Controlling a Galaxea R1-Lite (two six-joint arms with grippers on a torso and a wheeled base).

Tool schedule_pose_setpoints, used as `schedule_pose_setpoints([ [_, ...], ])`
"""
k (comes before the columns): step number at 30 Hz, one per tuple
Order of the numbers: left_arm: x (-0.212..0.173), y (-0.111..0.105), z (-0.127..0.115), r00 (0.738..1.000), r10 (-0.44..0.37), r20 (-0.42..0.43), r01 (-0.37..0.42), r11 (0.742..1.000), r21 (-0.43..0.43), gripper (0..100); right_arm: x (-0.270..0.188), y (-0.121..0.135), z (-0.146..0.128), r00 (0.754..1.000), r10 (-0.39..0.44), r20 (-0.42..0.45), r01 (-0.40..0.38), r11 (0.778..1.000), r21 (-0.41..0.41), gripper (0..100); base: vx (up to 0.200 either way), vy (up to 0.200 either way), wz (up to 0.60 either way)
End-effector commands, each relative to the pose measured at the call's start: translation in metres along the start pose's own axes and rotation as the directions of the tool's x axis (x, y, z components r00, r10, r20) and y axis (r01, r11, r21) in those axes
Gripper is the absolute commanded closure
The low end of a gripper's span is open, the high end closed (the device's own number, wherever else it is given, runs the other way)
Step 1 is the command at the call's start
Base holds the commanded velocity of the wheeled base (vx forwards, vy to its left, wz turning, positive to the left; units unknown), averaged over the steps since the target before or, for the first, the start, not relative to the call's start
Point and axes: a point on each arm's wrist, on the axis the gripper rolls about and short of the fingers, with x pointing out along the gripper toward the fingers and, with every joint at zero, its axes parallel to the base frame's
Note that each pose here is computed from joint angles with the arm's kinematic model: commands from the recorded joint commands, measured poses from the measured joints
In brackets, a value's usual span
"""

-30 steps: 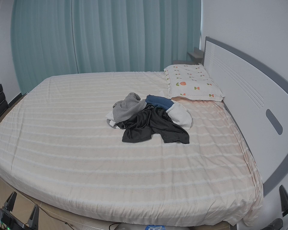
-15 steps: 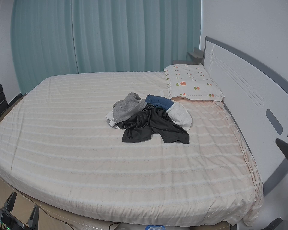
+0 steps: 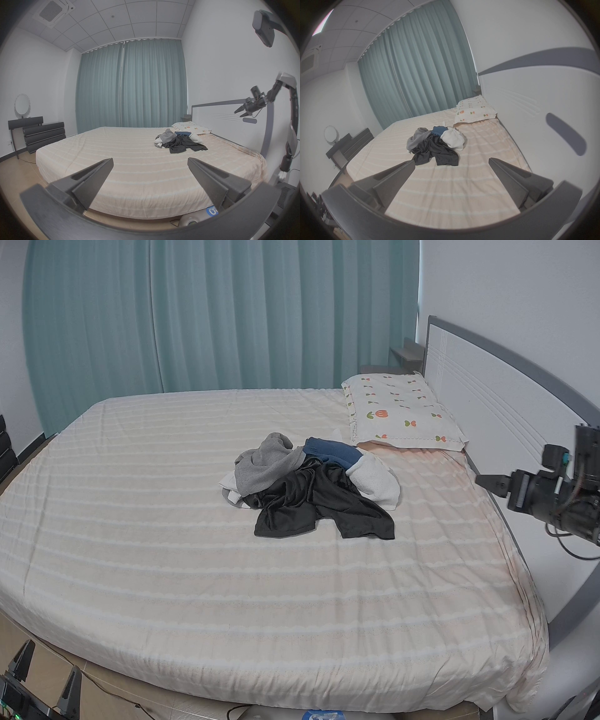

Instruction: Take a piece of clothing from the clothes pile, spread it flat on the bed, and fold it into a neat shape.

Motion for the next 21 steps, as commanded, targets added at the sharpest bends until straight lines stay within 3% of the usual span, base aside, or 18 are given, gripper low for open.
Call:
schedule_pose_setpoints([
  [1, 0.000, 0.000, -0.005, 1.000, 0.000, 0.000, 0.000, 1.000, 0.000, 0, 0.213, 0.030, -0.073, 0.988, -0.078, -0.134, 0.086, 0.995, 0.056, 0, 0.000, 0.000, 0.00],
  [9, 0.000, 0.000, -0.005, 1.000, 0.000, 0.000, 0.000, 1.000, 0.000, 0, 0.264, 0.027, -0.110, 0.980, -0.121, -0.160, 0.135, 0.987, 0.081, 0, 0.000, 0.000, 0.00],
  [21, 0.000, 0.000, -0.005, 1.000, 0.000, 0.000, 0.000, 1.000, 0.000, 0, 0.303, 0.026, -0.147, 0.973, -0.166, -0.161, 0.179, 0.981, 0.069, 0, 0.000, 0.000, 0.00],
])
